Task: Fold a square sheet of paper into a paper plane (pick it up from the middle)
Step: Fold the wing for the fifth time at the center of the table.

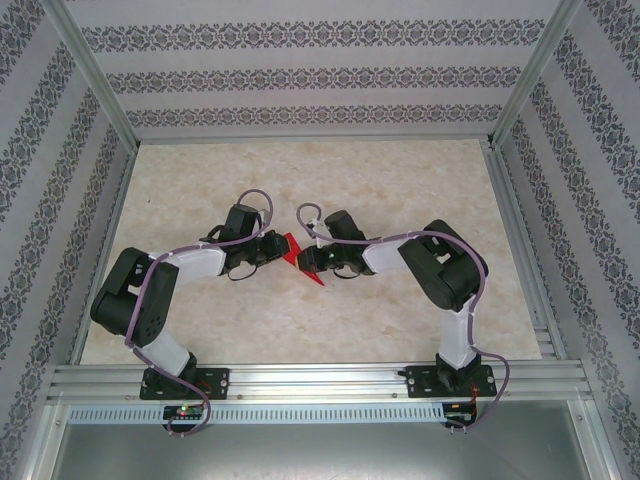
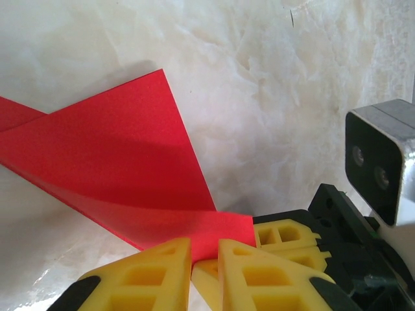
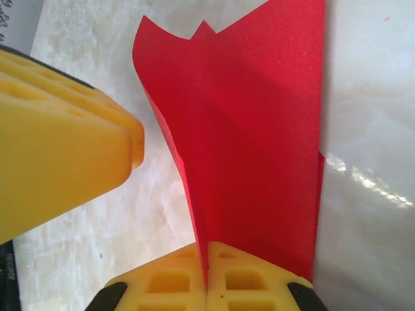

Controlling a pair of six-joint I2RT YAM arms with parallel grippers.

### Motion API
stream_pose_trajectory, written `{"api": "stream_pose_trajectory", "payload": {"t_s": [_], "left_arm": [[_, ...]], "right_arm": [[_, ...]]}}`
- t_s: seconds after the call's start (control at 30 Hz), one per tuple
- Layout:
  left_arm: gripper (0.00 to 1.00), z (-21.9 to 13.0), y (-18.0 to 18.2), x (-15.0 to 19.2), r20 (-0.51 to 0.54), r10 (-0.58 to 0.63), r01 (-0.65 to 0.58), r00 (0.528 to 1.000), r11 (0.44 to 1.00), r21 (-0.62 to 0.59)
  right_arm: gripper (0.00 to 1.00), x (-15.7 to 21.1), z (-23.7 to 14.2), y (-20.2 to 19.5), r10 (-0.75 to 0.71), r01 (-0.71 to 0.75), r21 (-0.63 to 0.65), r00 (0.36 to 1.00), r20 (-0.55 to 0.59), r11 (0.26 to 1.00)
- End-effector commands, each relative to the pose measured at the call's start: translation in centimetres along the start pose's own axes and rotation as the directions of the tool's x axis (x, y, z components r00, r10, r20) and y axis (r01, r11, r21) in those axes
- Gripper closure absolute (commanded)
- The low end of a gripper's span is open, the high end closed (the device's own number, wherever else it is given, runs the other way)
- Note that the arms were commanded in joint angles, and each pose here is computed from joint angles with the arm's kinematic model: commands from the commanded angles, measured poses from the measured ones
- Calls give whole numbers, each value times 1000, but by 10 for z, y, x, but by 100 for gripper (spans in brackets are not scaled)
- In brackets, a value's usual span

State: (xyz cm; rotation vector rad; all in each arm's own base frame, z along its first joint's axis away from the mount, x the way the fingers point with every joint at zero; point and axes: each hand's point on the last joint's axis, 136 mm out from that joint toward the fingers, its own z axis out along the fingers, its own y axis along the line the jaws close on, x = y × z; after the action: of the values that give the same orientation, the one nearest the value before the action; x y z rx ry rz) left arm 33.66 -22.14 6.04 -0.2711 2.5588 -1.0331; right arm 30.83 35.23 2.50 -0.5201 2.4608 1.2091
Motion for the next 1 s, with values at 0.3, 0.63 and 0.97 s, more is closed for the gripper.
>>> {"api": "stream_pose_trajectory", "payload": {"t_s": [0.3,0.63,0.97], "left_arm": [[81,11,-1,4,-9,46,-46,999,998,37],[82,22,1,6,-38,44,-42,998,998,53],[83,28,11,5,-38,42,-42,998,999,11]], "right_arm": [[100,-6,5,-6,88,-88,-68,996,-10,994],[100,1,9,-14,97,-99,-32,994,-56,995],[100,5,9,-18,98,-99,-2,992,-75,995]]}}
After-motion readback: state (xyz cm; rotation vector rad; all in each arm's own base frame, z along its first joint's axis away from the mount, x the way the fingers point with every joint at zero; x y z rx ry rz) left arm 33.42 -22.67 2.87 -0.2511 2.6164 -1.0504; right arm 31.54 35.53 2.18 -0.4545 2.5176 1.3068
